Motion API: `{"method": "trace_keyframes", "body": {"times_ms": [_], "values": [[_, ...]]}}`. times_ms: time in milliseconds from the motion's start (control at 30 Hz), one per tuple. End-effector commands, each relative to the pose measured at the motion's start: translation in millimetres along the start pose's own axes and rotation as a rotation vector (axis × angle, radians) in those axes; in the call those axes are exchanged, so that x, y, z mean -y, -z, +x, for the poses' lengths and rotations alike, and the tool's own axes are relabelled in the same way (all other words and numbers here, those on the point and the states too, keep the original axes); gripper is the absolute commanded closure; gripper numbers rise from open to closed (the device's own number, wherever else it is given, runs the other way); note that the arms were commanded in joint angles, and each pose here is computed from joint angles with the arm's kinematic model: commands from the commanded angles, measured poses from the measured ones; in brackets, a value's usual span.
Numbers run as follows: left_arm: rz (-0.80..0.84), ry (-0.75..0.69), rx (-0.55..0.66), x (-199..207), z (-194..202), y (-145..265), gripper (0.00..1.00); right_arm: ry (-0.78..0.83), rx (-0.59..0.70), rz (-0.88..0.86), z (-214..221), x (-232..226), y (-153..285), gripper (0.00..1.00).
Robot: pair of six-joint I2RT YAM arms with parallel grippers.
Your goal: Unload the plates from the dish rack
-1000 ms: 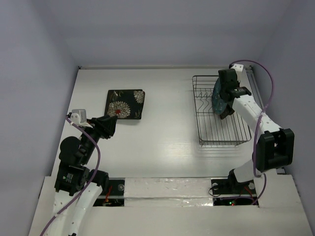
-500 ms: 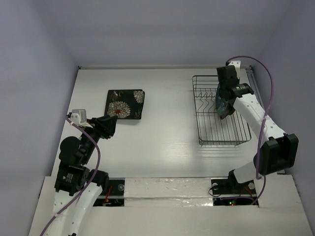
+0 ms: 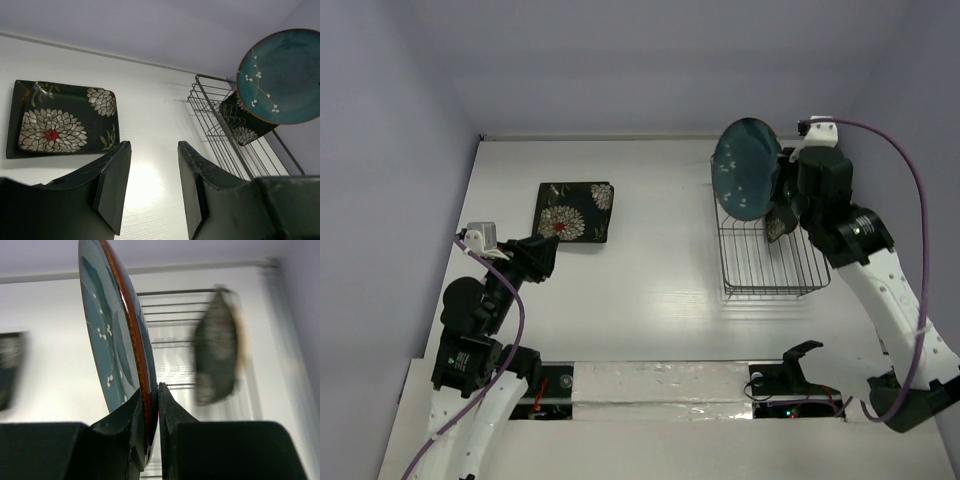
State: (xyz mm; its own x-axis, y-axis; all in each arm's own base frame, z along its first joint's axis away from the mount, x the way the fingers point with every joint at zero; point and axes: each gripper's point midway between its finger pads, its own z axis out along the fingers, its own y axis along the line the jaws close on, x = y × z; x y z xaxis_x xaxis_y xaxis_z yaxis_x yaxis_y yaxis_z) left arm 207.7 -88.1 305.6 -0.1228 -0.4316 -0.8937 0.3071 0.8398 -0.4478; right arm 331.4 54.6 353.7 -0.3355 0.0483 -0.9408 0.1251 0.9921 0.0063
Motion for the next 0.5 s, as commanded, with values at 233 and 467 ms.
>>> {"method": "trace_keyframes", "body": {"times_ms": [233, 467], "values": [[0.009, -0.006, 0.025, 1.3, -6.4, -4.6, 0.61, -0.188, -0.012, -1.000, 40.8, -187.9, 88.2, 1.00], [0.002, -0.006, 0.028, -0.5, -7.0, -5.2, 0.61, -0.118, -0.245, -1.125, 127.0, -228.0, 85.6, 1.00]]}}
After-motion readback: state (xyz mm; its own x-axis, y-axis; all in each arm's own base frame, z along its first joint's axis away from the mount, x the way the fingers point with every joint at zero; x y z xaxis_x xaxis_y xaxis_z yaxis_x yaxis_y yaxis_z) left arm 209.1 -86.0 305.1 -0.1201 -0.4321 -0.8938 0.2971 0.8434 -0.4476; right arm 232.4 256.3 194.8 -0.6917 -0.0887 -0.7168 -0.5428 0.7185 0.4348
